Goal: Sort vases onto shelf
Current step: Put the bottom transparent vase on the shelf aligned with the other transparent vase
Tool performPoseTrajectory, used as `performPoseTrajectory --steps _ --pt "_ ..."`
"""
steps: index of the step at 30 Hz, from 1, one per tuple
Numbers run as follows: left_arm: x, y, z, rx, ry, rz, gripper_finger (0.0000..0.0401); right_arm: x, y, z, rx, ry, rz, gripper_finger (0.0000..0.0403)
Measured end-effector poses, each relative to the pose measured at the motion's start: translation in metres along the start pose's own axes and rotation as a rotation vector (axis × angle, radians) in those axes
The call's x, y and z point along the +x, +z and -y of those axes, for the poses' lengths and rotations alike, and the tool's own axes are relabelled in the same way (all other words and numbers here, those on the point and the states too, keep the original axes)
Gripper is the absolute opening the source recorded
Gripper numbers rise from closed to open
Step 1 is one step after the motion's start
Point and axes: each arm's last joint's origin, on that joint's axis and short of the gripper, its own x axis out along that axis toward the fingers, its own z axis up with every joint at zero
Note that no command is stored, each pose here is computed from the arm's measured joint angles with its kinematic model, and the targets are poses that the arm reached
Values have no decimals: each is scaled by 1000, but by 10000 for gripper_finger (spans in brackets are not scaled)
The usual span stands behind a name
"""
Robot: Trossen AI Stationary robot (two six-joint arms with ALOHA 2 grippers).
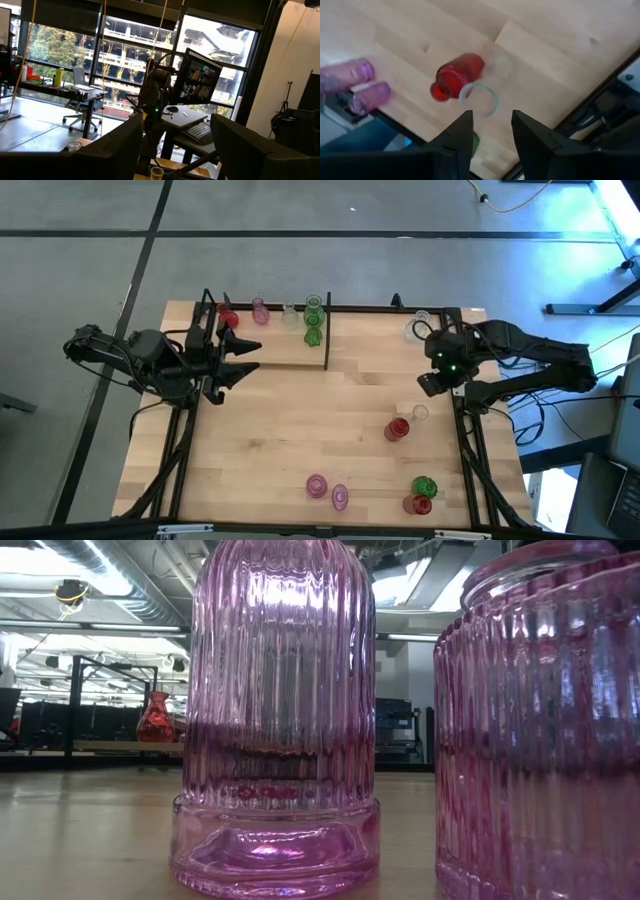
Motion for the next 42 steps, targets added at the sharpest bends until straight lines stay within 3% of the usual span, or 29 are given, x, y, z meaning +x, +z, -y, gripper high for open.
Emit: performPoseTrajectory --steps 9,16,20,26,38,42 --pt "0 0 0 0 0 0 224 9 -25 -15 -22 -30 5 127" --pt "0 0 0 0 0 0 224 47 -38 -25 31 -26 62 127" --pt "0 0 0 0 0 0 224 62 -37 -20 71 -100 65 127" --pt "0 0 0 0 0 0 224 66 -34 -23 83 -97 114 127" --pt "0 0 0 0 0 0 224 84 -29 -29 92 -222 134 127" --pt "0 0 0 0 0 0 224 84 -29 -30 92 -215 126 127"
